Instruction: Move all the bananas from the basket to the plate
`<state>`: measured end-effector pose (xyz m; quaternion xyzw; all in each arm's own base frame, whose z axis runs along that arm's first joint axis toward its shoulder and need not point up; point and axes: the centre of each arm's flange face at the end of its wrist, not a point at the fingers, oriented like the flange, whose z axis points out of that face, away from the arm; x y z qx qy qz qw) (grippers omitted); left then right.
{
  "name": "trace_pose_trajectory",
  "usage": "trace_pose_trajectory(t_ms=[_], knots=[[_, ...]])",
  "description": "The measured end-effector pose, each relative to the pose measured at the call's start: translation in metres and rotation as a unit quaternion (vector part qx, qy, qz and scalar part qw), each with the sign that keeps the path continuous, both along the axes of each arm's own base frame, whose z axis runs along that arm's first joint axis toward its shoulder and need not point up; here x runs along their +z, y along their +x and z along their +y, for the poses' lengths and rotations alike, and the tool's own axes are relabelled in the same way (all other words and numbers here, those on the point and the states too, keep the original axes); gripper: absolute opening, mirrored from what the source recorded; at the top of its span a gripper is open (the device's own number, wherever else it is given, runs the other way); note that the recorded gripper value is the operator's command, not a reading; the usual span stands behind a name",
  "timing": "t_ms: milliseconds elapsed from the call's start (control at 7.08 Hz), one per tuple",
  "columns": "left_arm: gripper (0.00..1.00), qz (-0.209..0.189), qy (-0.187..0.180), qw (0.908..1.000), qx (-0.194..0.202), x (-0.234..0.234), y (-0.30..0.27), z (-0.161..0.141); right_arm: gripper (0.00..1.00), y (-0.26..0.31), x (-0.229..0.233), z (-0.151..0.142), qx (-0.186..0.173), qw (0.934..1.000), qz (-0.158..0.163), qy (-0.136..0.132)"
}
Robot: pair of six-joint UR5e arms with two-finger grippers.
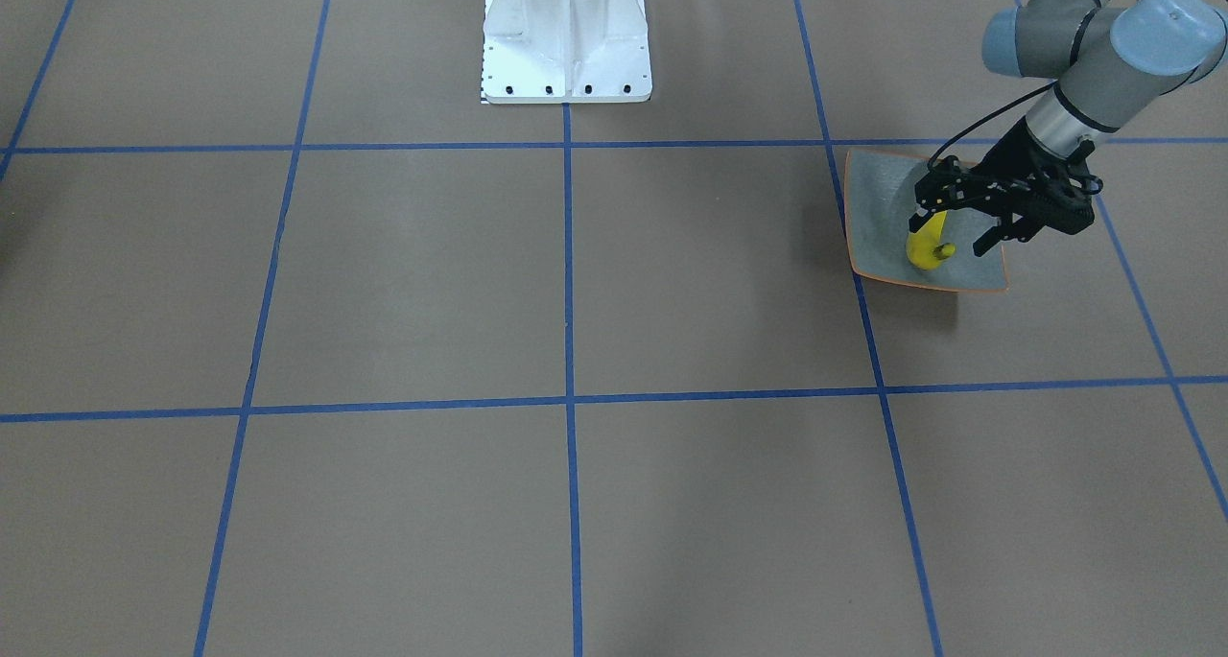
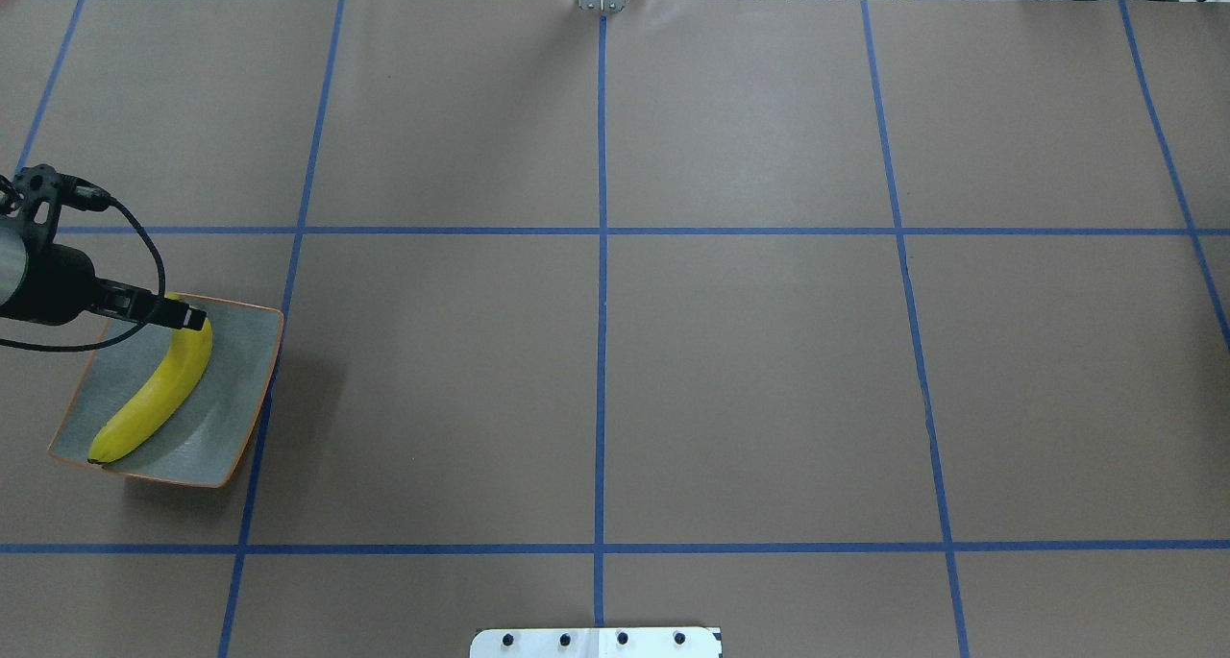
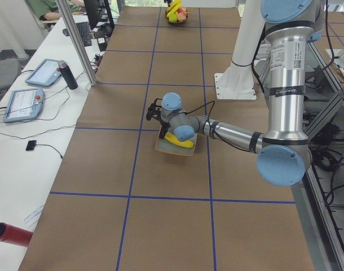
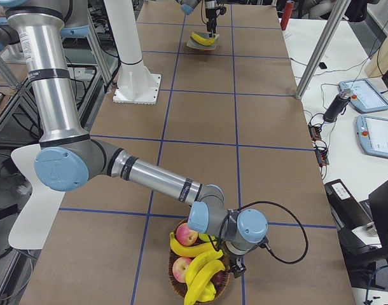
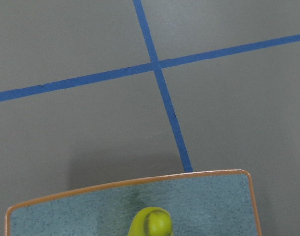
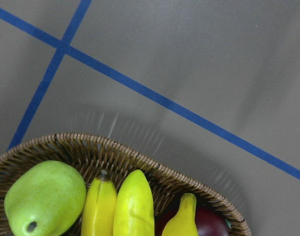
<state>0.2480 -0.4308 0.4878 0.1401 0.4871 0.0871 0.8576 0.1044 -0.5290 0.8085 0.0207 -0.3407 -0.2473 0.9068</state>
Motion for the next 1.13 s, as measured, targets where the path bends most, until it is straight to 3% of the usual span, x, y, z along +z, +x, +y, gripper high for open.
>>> trace_pose_trajectory(t_ms=[424, 848, 1130], knots=[[1.0, -0.001, -0.001, 1.0, 0.001, 0.002, 0.003, -0.003, 0.92, -0.001, 0.016, 0.007, -0.011, 0.9998, 0.007, -0.012], [1.0, -0.001, 0.0, 1.0, 0.001, 0.002, 0.005, -0.005, 0.71, 0.0, 0.028, 0.013, -0.015, 0.9995, 0.016, -0.023], [1.0, 0.001, 0.002, 1.0, 0.001, 0.0, 0.006, -0.006, 0.66, 0.0, 0.034, 0.017, -0.015, 0.9993, 0.016, -0.03]])
